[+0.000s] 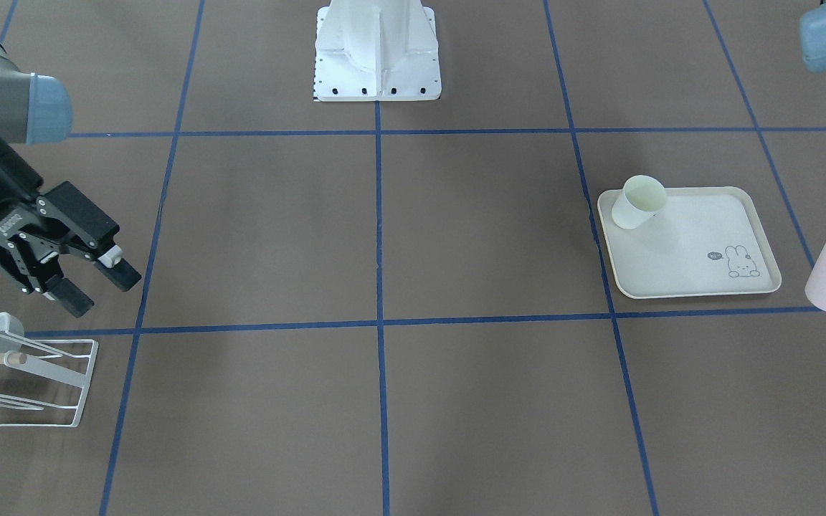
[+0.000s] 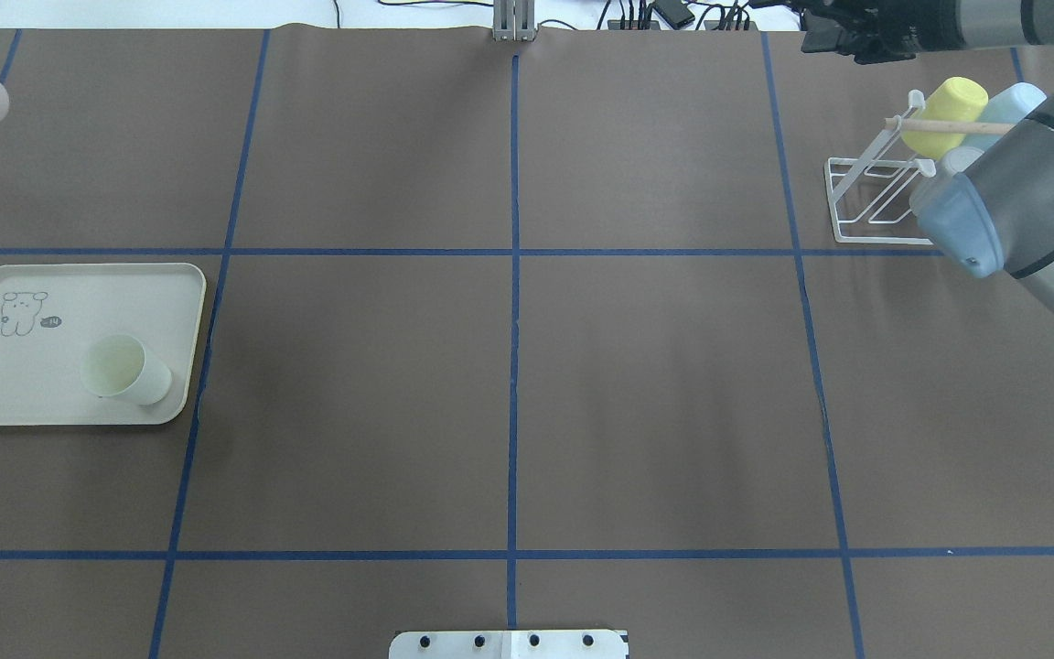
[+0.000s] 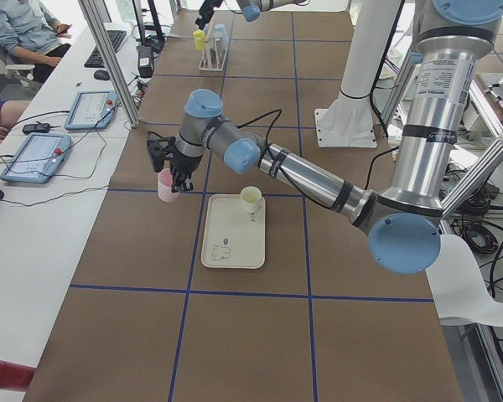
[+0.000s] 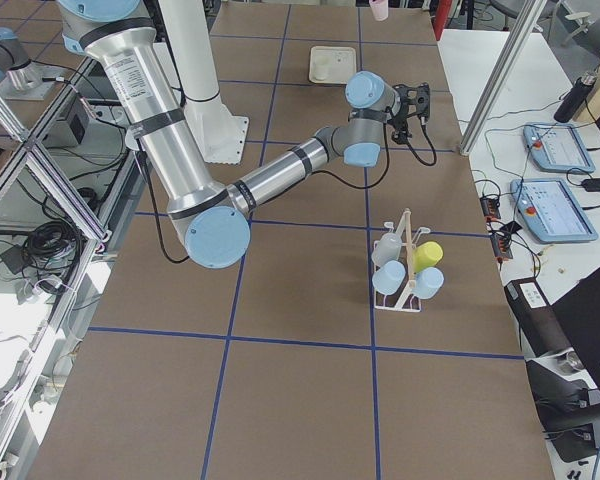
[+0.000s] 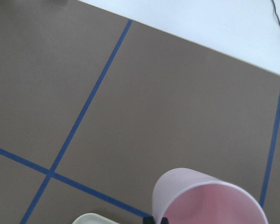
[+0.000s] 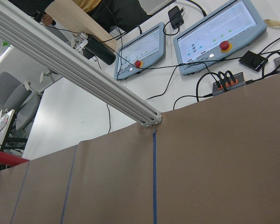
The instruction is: Transfer IKEA cup to right arm and place on rack
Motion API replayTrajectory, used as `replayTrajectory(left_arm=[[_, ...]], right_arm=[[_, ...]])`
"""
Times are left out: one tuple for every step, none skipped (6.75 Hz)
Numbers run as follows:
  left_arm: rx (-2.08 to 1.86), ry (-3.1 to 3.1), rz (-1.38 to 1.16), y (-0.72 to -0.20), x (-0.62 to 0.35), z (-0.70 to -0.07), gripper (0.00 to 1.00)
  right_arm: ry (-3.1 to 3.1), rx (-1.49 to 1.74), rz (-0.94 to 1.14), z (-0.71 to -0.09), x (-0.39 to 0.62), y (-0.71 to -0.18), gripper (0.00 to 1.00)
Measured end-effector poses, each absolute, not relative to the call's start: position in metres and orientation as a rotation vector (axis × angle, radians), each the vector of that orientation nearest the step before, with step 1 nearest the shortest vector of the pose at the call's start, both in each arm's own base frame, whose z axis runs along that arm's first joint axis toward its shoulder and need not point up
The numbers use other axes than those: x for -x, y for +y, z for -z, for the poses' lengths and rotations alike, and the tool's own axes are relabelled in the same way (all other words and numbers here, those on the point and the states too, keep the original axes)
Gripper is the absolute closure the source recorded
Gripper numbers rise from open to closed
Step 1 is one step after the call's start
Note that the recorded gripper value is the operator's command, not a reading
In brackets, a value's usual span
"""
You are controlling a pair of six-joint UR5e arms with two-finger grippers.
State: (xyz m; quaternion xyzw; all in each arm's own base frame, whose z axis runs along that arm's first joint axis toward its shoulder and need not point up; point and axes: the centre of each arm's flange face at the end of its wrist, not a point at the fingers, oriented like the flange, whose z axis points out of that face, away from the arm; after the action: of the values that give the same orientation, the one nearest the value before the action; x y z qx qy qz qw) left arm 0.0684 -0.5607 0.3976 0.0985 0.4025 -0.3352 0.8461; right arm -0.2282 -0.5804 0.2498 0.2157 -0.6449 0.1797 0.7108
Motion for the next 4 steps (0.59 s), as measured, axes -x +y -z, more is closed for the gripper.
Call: replayTrajectory(left_arm=[[-0.194, 0.906, 0.805, -0.561, -0.091, -0.377, 1.00], [-0.182, 0.975, 0.901, -0.558, -0.118, -0.362, 1.00], [-0.157, 1.066, 0.984, -0.551, -0.140, -0.347, 1.00], [-0.110, 1.194, 1.068, -0.542, -0.160, -0.330, 1.00]], right_arm=[[-1.473, -0.437, -0.423, -0.233, 0.251, -0.574, 0.01], [-1.523, -0.402, -0.456, -0.213, 0.281, -0.564, 0.01], [-1.579, -0.373, -0.492, -0.195, 0.313, -0.549, 0.01], [-1.639, -0.337, -0.530, -0.175, 0.345, -0.532, 0.01]])
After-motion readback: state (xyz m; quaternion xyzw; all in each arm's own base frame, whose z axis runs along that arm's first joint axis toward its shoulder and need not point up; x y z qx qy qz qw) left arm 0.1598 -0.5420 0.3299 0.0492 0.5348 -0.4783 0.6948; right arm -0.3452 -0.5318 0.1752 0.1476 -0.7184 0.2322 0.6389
